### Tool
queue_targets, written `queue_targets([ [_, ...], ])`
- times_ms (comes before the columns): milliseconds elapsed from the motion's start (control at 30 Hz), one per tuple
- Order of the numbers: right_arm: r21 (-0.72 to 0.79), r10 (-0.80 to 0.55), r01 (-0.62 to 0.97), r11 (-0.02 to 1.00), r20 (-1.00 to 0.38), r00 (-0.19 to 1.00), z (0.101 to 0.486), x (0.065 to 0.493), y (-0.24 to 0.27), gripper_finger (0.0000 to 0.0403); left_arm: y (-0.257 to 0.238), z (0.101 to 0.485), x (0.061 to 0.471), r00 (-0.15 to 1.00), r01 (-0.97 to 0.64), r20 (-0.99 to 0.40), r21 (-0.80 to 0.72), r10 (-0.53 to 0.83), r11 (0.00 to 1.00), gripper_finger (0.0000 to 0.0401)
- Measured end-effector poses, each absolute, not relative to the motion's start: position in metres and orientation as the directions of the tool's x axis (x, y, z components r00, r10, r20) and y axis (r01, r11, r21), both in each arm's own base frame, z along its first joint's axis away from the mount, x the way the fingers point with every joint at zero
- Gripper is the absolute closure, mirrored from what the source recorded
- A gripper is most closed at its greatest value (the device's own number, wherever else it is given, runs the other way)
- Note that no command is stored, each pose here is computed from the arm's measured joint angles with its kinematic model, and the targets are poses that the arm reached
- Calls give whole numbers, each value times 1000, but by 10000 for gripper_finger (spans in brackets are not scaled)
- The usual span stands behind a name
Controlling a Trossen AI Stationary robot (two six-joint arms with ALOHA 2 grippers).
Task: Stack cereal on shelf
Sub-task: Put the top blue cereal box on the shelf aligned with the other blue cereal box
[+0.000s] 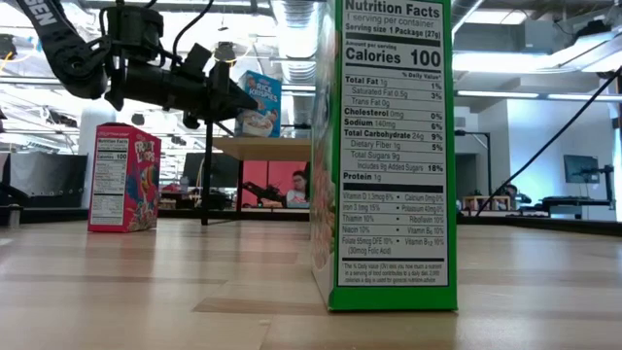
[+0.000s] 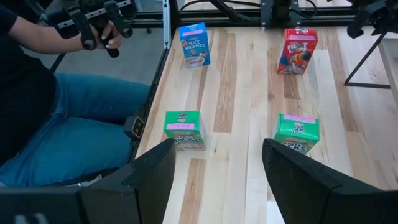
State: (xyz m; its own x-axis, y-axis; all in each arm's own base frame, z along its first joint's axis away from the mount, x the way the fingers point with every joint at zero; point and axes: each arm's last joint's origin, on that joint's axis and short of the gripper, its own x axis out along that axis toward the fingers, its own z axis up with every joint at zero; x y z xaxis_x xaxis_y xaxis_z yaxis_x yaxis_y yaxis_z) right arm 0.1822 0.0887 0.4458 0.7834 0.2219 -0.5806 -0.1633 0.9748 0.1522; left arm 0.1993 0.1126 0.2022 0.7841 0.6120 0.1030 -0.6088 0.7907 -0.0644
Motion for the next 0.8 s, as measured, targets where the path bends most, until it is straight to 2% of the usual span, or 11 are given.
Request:
queue_targets([
  [367, 153, 222, -163, 975, -580, 783, 446, 182, 89, 137, 112, 203, 199, 784, -608, 103, -73, 612, 791, 208],
  [800, 153, 222, -163, 975, -580, 783, 446, 182, 89, 137, 112, 202, 199, 784, -604, 103, -105, 613, 790, 154],
])
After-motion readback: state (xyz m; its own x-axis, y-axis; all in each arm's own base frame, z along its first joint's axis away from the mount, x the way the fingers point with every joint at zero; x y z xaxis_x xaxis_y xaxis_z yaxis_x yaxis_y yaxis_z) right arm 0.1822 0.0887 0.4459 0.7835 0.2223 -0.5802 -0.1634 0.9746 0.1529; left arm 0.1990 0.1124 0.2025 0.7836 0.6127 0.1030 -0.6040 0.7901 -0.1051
